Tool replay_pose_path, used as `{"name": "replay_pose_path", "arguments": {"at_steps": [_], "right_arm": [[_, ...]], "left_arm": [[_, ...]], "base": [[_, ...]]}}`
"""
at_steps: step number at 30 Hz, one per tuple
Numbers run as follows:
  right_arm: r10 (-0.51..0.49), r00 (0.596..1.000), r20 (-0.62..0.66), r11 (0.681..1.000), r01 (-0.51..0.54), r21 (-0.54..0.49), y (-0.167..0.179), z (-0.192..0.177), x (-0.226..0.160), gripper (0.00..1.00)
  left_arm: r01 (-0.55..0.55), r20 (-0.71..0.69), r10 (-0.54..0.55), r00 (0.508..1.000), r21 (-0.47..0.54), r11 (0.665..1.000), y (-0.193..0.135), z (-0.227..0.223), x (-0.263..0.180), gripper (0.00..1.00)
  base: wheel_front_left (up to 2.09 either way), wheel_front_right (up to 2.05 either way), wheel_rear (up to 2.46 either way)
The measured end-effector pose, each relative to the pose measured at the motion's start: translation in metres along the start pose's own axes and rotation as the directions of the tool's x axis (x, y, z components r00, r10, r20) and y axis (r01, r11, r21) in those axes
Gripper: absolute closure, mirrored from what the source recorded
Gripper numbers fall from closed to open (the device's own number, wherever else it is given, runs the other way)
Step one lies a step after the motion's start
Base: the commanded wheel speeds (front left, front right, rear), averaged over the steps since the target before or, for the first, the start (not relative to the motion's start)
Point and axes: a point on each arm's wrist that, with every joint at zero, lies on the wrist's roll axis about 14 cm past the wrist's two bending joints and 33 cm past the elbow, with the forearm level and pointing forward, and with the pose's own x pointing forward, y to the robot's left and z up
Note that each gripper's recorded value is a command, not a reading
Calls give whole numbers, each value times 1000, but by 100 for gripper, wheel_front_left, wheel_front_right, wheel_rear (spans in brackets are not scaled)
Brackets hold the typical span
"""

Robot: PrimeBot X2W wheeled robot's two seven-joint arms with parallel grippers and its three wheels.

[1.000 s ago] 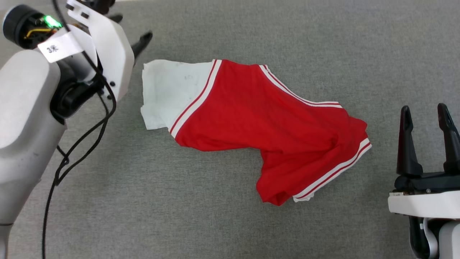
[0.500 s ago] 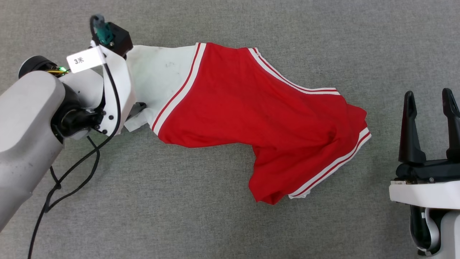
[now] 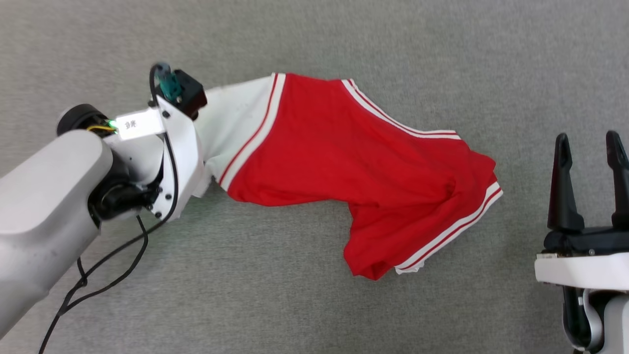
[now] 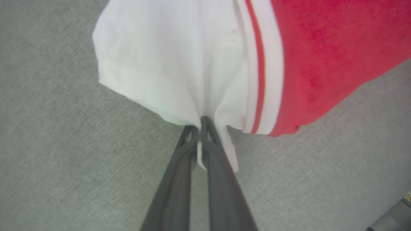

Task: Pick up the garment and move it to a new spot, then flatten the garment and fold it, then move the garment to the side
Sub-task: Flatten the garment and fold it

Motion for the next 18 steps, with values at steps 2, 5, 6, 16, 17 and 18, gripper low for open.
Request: {"name": "replay_pose_path", "arguments": {"at_steps": [2,5,6,16,17,18], "right_arm": [[3,1000,6,1000,-3,4,2,4,-4,0],[13,1000,21,1000,-14,12,6,12,-8,0],[16,1000,25,1000,-16,14,7,15,-9,0],[55,996,68,998,-57,33,21,34,-17,0],[53,996,66,998,-55,33,21,34,-19,0],[51,997,64,998,-53,32,20,34,-20,0]], "left_arm": [[-3,43,2,999,23,1000,-5,4,-14,100],[-19,74,16,997,45,999,-9,-1,-36,100],[-18,75,15,997,48,999,-13,-6,-41,100],[51,-9,-52,999,-49,997,-54,-88,-54,100],[70,-22,-71,997,-61,996,-61,-96,-51,100],[84,-39,-87,995,-68,994,-68,-104,-48,100]], "base": [[0,0,0],[0,0,0],[0,0,0],[0,0,0],[0,0,0],[0,0,0]]}}
